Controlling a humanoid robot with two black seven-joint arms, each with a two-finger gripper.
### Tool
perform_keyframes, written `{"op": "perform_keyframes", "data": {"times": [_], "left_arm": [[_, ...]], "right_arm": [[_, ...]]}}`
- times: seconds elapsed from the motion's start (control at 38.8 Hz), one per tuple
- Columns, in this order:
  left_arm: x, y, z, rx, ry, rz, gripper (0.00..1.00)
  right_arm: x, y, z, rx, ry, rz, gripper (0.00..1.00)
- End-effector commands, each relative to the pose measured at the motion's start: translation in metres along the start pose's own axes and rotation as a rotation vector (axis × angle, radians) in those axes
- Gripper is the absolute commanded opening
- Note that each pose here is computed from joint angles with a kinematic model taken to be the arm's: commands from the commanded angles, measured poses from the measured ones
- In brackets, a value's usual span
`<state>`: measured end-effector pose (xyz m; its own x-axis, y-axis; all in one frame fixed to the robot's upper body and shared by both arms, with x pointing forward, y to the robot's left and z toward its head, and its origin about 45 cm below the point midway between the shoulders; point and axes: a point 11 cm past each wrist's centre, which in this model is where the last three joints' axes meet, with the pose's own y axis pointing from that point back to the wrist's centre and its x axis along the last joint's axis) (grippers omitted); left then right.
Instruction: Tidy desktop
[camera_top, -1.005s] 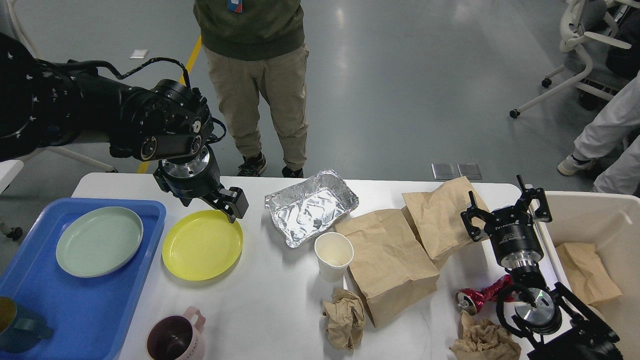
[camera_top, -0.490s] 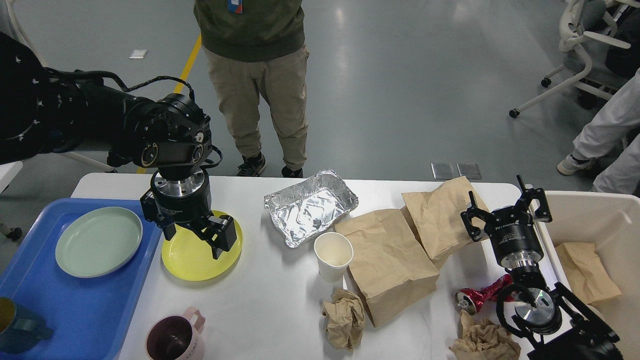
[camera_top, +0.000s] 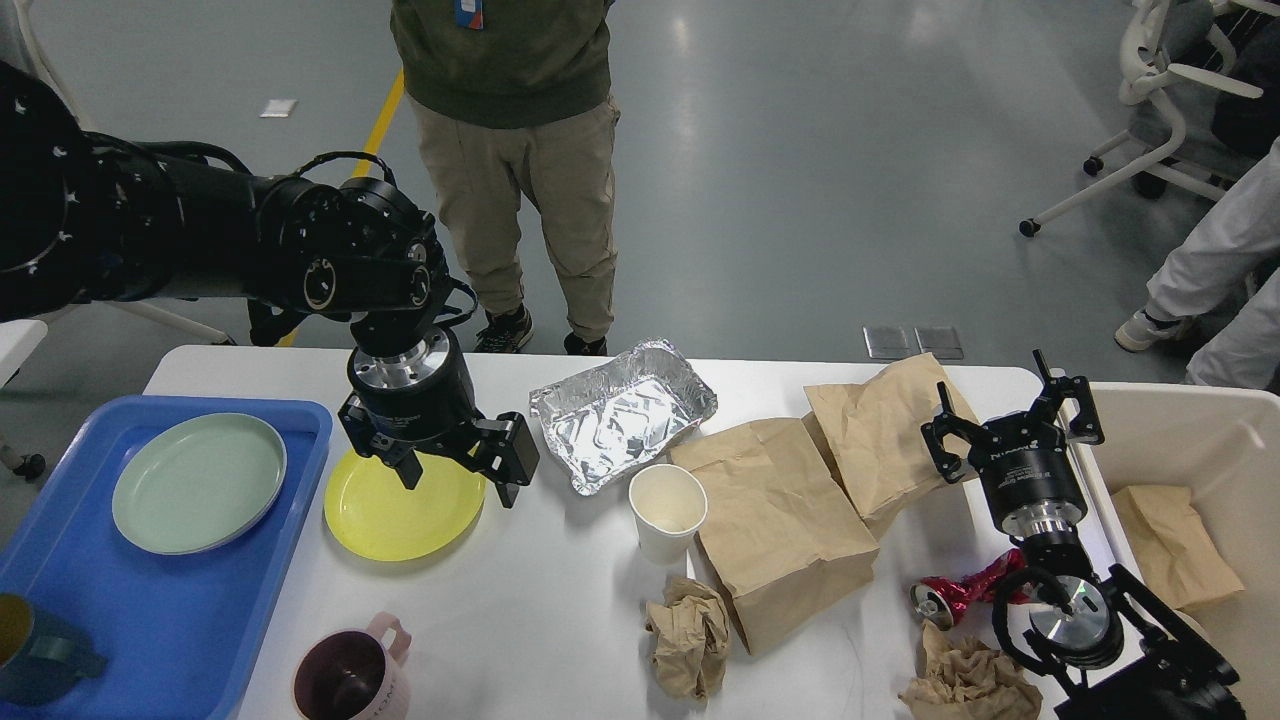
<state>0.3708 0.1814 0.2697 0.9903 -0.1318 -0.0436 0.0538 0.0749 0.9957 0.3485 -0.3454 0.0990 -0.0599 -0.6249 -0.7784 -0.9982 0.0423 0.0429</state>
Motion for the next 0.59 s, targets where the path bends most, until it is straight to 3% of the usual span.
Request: {"op": "perform_keyframes", "data": {"times": [0.0,0.57], "left_arm": [[-0.007,-0.008,0.003,-0.008,0.002,-0.032,0.96],[-0.074,-0.031,-0.038,0.158,-0.025,-0.238,0.92]], "right_arm": [[0.0,0.0,0.0,0.0,0.0,0.0,1.0],[0.0,0.0,0.0,0.0,0.0,0.0,1.0]]}}
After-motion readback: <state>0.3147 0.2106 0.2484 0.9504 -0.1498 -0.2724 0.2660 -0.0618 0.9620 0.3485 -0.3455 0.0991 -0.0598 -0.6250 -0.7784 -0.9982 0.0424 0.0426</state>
